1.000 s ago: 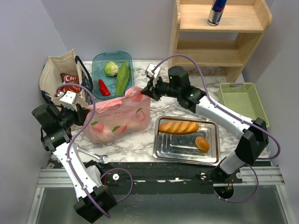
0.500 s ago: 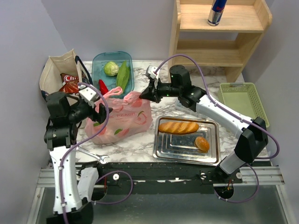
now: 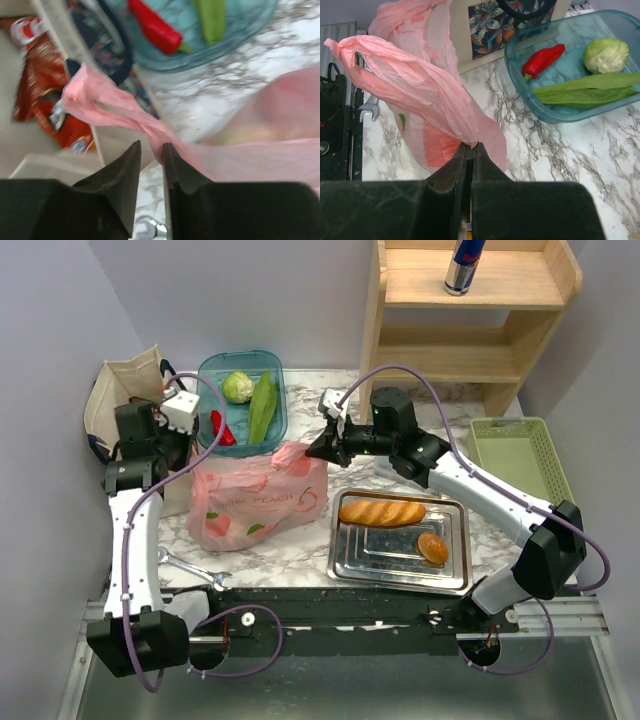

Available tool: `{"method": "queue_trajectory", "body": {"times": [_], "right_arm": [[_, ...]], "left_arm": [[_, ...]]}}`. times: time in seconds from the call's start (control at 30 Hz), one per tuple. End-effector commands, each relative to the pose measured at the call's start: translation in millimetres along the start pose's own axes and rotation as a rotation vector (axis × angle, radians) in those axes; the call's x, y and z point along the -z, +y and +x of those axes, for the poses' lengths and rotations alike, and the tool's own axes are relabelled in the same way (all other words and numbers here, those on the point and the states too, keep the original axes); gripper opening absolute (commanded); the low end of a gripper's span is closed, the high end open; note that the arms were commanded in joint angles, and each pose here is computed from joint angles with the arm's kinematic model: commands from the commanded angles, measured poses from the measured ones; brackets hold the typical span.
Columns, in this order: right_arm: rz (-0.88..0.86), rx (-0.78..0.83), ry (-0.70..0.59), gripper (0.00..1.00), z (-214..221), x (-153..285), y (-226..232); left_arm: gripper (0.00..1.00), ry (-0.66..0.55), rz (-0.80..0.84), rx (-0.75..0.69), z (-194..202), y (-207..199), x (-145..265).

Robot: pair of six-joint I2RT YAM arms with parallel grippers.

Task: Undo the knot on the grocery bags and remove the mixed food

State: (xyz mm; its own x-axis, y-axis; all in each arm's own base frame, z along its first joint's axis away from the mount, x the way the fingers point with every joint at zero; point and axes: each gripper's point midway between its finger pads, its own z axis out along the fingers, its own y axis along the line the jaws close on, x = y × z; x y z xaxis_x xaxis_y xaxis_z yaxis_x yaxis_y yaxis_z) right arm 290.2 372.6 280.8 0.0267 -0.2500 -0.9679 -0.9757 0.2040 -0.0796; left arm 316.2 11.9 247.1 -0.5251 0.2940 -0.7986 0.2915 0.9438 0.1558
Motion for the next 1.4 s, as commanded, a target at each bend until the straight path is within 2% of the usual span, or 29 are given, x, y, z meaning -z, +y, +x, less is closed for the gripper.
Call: {"method": "queue_trajectory", "body": {"times": [0.0,0.13,0.27,0.4,0.53,0.63,0.7,0.77,0.87,0.97,1.07,1.1,1.17,1.2,1.23,1.3,1.37], "right_arm": [[0.102,-0.005,0.000,0.01,-1,16,-18],[0.171,-0.045,-0.015,0.01,-2,26,-44],[0.174,-0.056,-0.032,0.01,-6,27,-53],[0.137,-0.057,-0.065,0.01,-17,17,-55],[0.155,-0.042,-0.182,0.01,-65,4,-79],[0.105,-0.038,-0.242,0.01,-94,-4,-82],[0.043,-0.051,-0.241,0.01,-95,-6,-72],[-0.021,-0.072,-0.210,0.01,-77,-5,-55],[-0.091,-0.116,-0.112,0.01,-23,1,-25],[-0.139,-0.126,0.007,0.01,31,15,3],[-0.135,-0.109,0.058,0.01,54,27,14],[-0.133,-0.104,0.054,0.01,52,29,16],[-0.139,-0.096,0.035,0.01,42,32,17],[-0.142,-0.090,0.021,0.01,35,32,17],[-0.143,-0.087,0.012,0.01,29,31,15],[-0.152,-0.077,-0.007,0.01,19,29,12],[-0.180,-0.049,-0.025,0.01,10,26,12]], "left_arm": [[0.19,0.085,-0.237,-0.004,34,60,42],[0.07,0.078,-0.291,0.069,57,84,65],[0.00,-0.026,-0.210,0.073,54,66,78],[0.00,-0.200,-0.108,0.025,17,36,94],[0.00,-0.381,-0.036,0.013,-38,18,120],[0.00,-0.445,0.046,-0.034,-59,3,133],[0.00,-0.423,0.095,-0.073,-54,-7,133],[0.00,-0.360,0.137,-0.126,-32,-18,127],[0.00,-0.206,0.196,-0.251,26,-37,113],[0.00,-0.041,0.212,-0.300,82,-40,99],[0.00,0.033,0.206,-0.311,108,-38,91],[0.04,0.016,0.196,-0.306,102,-38,93],[0.41,-0.079,0.185,-0.293,70,-40,105],[0.55,-0.157,0.188,-0.286,45,-44,115],[0.65,-0.226,0.189,-0.283,22,-45,124],[0.69,-0.373,0.228,-0.261,-27,-51,140],[0.70,-0.445,0.281,-0.293,-61,-59,151]]}}
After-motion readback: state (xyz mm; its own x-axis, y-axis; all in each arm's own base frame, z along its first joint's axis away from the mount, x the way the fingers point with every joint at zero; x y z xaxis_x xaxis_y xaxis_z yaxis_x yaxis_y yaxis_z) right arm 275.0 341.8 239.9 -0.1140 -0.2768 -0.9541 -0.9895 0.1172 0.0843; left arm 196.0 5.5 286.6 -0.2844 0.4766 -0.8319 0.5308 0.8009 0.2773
